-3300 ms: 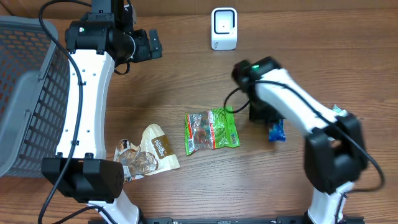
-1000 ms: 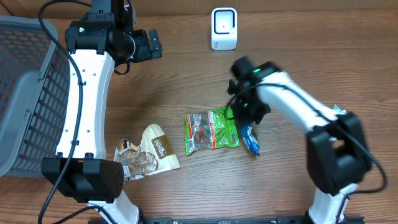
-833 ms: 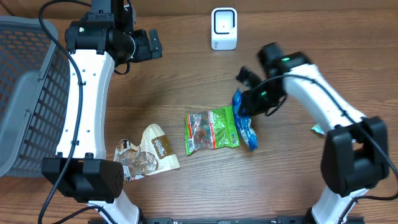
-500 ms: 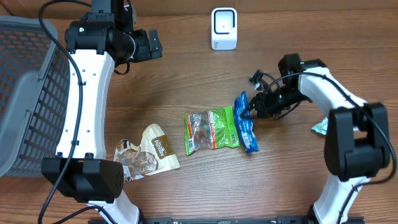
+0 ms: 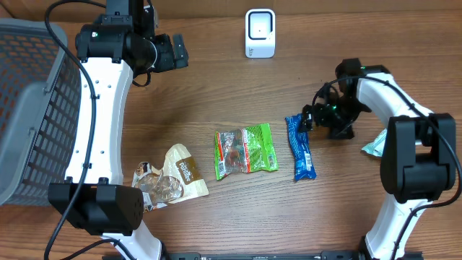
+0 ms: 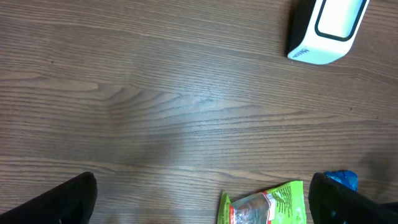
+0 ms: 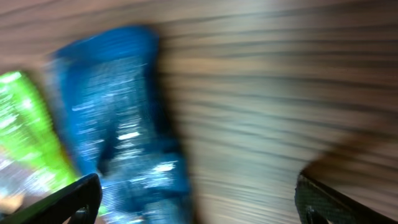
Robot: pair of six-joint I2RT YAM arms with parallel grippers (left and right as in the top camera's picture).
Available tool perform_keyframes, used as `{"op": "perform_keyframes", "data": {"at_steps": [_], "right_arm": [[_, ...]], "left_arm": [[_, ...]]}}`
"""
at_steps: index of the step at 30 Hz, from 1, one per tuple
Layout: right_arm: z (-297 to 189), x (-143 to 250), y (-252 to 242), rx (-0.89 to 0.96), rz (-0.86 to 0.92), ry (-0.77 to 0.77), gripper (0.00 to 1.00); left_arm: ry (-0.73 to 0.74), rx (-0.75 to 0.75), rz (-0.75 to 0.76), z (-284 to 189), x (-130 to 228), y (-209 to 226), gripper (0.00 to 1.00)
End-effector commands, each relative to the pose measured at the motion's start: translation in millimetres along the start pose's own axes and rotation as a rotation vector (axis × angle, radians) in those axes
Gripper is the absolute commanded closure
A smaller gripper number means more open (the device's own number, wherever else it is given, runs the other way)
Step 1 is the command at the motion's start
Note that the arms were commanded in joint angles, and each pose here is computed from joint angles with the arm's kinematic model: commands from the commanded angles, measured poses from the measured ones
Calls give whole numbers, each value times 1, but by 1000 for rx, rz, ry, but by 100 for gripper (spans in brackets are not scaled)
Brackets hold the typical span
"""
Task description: Scan the item barcode
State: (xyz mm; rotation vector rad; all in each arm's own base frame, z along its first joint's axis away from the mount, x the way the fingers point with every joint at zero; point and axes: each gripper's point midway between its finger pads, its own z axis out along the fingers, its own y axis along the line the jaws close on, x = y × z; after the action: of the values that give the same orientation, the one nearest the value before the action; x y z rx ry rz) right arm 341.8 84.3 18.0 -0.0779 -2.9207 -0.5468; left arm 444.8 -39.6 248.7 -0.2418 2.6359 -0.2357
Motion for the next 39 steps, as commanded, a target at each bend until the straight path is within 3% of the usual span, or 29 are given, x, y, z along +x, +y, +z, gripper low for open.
{"op": "perform_keyframes", "data": {"at_steps": [1, 9, 17, 21, 25, 27, 29, 31, 32, 39], "right_arm": [[-28, -19, -31, 206, 71, -58, 0], [-117, -36, 30, 123, -44, -216, 0], [-195, 6, 76, 11, -164, -367, 0], [-190, 22, 72, 22, -176, -312, 0], [-141, 27, 51, 44, -242, -206, 2], [-119, 31, 42, 45, -229, -166, 26], [-94, 37, 30, 51, -209, -122, 73], [-76, 43, 17, 73, -187, -89, 92], [-67, 47, 12, 84, -175, -75, 96], [-25, 62, -19, 156, 25, -39, 96]], "left_arm": [[-12, -1, -5, -2, -3, -2, 0], [-12, -1, -5, -2, -3, -2, 0], [-12, 0, -5, -2, -3, -2, 0], [-12, -1, -5, -2, -3, -2, 0], [-12, 0, -5, -2, -3, -2, 0], [-12, 0, -5, -2, -3, -2, 0], [-12, 0, -5, -2, -3, -2, 0], [-12, 0, -5, -2, -3, -2, 0], [-12, -1, -5, -2, -3, -2, 0], [-12, 0, -5, -2, -3, -2, 0]]}}
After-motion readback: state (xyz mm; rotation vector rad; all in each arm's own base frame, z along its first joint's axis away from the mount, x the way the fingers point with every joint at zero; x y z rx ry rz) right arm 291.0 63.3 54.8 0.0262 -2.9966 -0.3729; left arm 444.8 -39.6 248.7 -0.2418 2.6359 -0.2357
